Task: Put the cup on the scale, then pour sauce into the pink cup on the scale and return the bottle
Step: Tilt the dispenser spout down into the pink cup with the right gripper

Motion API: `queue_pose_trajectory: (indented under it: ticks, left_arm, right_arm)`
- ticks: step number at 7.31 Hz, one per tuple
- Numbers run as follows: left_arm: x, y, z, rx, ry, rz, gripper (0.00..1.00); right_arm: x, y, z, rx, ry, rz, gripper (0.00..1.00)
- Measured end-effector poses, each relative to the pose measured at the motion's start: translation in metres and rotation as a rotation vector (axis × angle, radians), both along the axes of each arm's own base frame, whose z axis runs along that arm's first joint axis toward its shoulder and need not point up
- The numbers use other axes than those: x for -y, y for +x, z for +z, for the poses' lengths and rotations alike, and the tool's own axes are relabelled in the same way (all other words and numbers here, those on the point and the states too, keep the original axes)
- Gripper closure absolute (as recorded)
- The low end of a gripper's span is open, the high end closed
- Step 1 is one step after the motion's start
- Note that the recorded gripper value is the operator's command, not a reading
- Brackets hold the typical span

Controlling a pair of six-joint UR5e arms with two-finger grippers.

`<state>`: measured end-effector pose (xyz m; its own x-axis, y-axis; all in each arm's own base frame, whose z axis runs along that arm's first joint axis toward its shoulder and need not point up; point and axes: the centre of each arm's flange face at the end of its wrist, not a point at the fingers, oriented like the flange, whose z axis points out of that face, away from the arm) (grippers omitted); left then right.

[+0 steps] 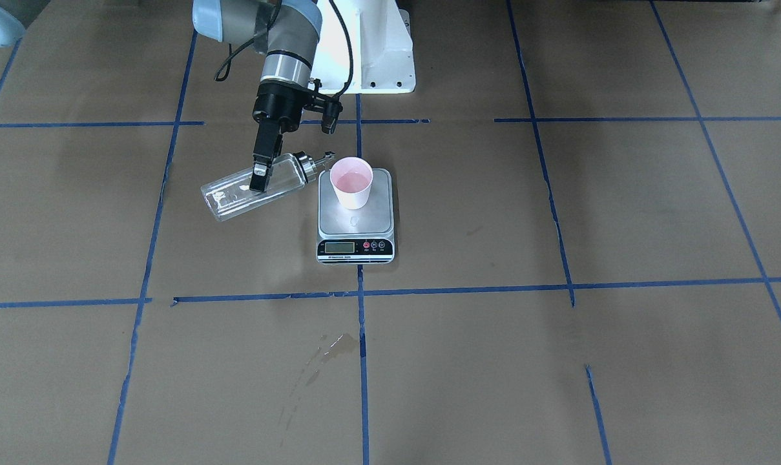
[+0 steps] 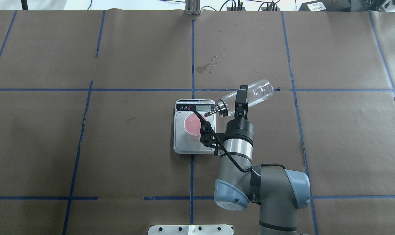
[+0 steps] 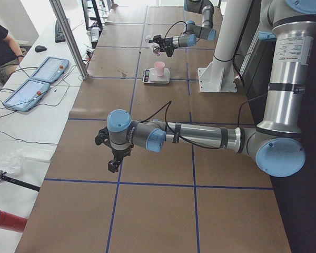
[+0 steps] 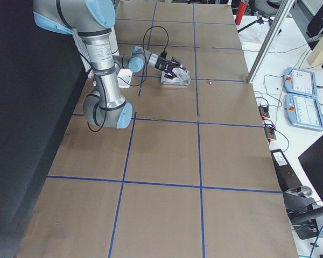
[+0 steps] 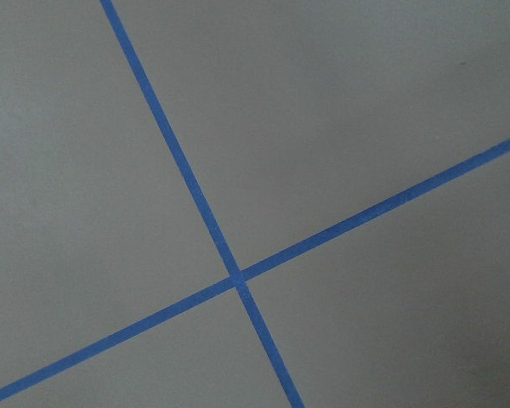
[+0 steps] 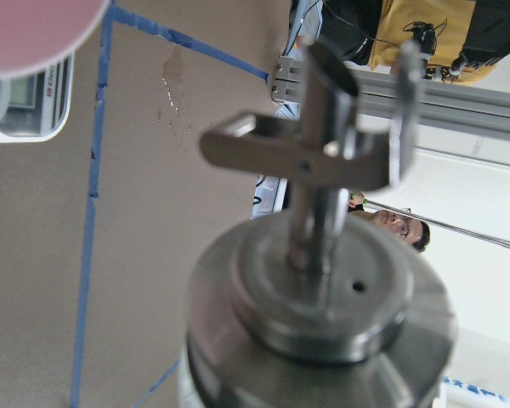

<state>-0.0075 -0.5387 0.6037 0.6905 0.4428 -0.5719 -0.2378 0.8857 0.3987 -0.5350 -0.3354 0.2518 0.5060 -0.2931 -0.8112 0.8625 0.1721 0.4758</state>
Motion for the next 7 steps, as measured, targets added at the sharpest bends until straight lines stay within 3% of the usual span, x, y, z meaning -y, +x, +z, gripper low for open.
queue_pose_trajectory:
  ticks: [4, 7]
  left_arm:
    - [0.0008, 0.0, 0.0001, 0.0, 0.0, 0.0, 0.0]
    - [0.0013, 0.0002, -0.0012, 0.0, 0.002, 0.001, 0.0]
  right_arm:
    - [0.0038, 0.0022, -0.0131, -0.222, 0.064, -0.006, 1.0]
    - [0.0051, 0.0038, -0.0148, -0.285, 0.077, -0.012, 1.0]
